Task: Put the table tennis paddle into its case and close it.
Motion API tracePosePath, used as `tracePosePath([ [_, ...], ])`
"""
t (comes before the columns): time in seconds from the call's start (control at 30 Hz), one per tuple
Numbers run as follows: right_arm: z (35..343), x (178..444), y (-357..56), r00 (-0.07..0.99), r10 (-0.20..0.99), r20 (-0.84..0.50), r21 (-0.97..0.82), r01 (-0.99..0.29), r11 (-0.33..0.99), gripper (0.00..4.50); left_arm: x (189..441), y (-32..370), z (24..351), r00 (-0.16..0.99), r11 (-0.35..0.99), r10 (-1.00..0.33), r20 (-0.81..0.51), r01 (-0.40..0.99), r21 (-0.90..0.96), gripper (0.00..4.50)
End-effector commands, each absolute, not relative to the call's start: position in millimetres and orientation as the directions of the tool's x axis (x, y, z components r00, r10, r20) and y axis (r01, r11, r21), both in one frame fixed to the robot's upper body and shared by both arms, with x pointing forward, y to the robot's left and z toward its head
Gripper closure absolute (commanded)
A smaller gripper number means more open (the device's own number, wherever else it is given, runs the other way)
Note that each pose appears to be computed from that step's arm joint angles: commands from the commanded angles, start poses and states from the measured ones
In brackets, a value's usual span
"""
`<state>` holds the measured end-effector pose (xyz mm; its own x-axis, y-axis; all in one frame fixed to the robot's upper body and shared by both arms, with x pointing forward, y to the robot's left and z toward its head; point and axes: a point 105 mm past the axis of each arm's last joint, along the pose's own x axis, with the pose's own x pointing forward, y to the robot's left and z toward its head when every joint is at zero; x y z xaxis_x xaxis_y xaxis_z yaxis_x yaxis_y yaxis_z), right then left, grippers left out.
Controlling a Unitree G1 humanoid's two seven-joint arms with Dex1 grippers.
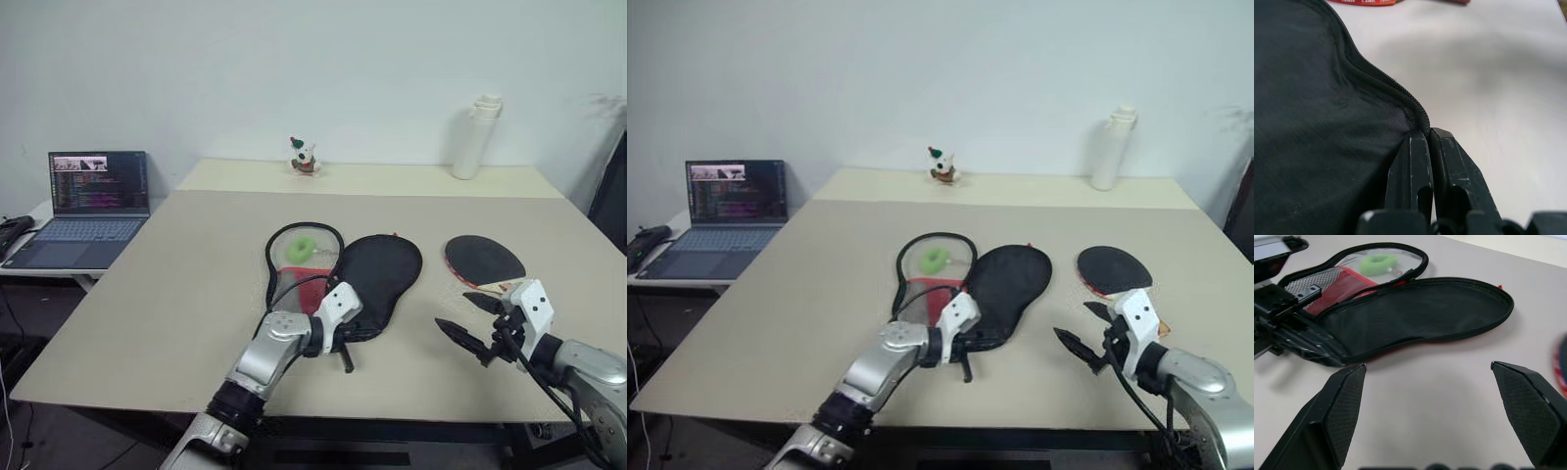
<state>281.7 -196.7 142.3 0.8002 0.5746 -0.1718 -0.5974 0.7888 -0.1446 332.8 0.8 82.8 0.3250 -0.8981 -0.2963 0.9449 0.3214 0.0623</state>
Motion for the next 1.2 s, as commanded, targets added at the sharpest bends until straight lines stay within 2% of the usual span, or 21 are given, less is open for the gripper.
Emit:
tracePosePath([
  [0.03,157.7,280.6,-198.5,0.810,0.572,-0.130,-0.189,-0.586,0.788,0.00,332.8,-12.5,91.6,0.304,0.295,-0.910,-0.283,0.952,0.076,4.46],
  [0.13,159.6,281.3,-199.4,0.815,0.566,-0.126,-0.188,-0.580,0.793,0.00,334.6,-14.0,91.8,0.315,0.305,-0.906,-0.283,0.949,0.078,4.46],
  [0.17,160.4,281.8,-200.0,0.817,0.563,-0.123,-0.187,-0.576,0.796,0.00,334.3,-14.2,92.4,0.310,0.300,-0.908,-0.281,0.951,0.079,4.24],
  [0.27,161.8,282.9,-200.5,0.822,0.557,-0.117,-0.179,-0.569,0.803,0.00,333.8,-13.8,95.3,0.306,0.295,-0.913,-0.270,0.952,0.081,3.46],
  [0.47,163.0,289.6,-198.3,0.835,0.537,-0.118,-0.101,-0.549,0.830,0.00,325.2,9.1,97.6,0.282,0.271,-0.913,-0.294,0.959,0.080,1.35],
  [0.57,163.4,291.4,-195.5,0.832,0.540,-0.124,-0.056,-0.549,0.834,0.00,319.6,21.0,106.2,0.264,0.256,-0.926,-0.271,0.965,0.064,1.35],
  [0.7,157.3,300.1,-182.6,0.825,0.545,-0.149,-0.020,-0.553,0.833,0.00,312.4,64.7,126.7,0.256,0.250,-0.941,-0.223,0.967,0.056,1.35],
  [1.0,117.2,321.6,-161.0,0.807,0.506,-0.303,0.092,-0.504,0.859,0.00,324.0,156.4,151.9,0.433,0.423,-0.875,-0.215,0.901,0.091,1.35],
  [1.2,105.6,339.8,-146.3,0.809,0.480,-0.339,0.176,-0.446,0.877,0.00,324.8,179.8,166.4,0.481,0.468,-0.855,-0.196,0.877,0.109,1.35],
])
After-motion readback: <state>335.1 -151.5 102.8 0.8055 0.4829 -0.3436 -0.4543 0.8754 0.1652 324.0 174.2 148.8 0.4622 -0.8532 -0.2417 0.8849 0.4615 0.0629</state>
